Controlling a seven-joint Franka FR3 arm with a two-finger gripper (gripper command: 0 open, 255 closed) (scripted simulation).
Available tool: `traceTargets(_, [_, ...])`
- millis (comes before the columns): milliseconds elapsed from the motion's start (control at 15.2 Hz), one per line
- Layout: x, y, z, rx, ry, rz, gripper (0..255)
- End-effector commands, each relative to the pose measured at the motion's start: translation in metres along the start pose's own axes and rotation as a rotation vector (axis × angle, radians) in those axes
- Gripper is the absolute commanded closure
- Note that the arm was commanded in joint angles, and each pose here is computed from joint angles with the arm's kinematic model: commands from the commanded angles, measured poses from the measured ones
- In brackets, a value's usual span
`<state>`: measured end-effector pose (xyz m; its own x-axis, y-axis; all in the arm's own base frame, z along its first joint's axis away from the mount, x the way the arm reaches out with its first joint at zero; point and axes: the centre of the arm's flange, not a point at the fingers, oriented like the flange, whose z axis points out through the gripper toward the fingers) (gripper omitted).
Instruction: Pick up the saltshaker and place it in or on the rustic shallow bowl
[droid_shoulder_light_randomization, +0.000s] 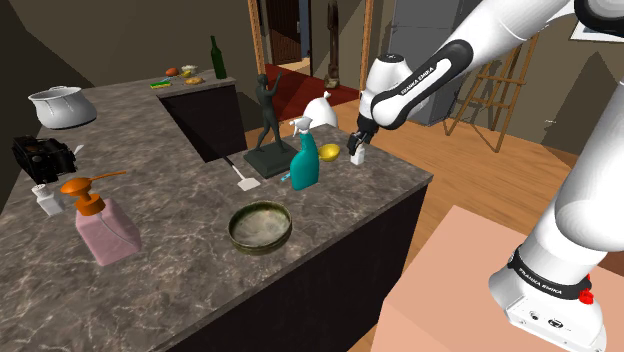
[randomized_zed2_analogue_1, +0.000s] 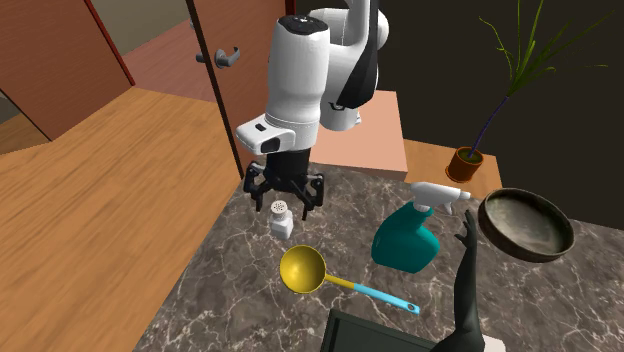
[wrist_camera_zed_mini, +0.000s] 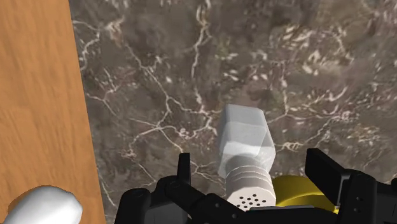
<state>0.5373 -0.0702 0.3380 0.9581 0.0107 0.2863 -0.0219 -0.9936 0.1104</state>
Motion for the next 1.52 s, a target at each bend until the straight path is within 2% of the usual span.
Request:
traceTargets(0, [0.0, 0.0, 0.0, 0.0, 0.0, 0.0, 0])
traceTargets(132, [0.0, 0.0, 0.0, 0.0, 0.0, 0.0, 0])
traceTargets(198, [0.0, 0.0, 0.0, 0.0, 0.0, 0.0, 255])
traceTargets(792, [0.0, 0.0, 0.0, 0.0, 0.0, 0.0, 255])
traceTargets(1452, [0.015, 0.006, -0.05, 0.0, 0.0, 0.0, 255])
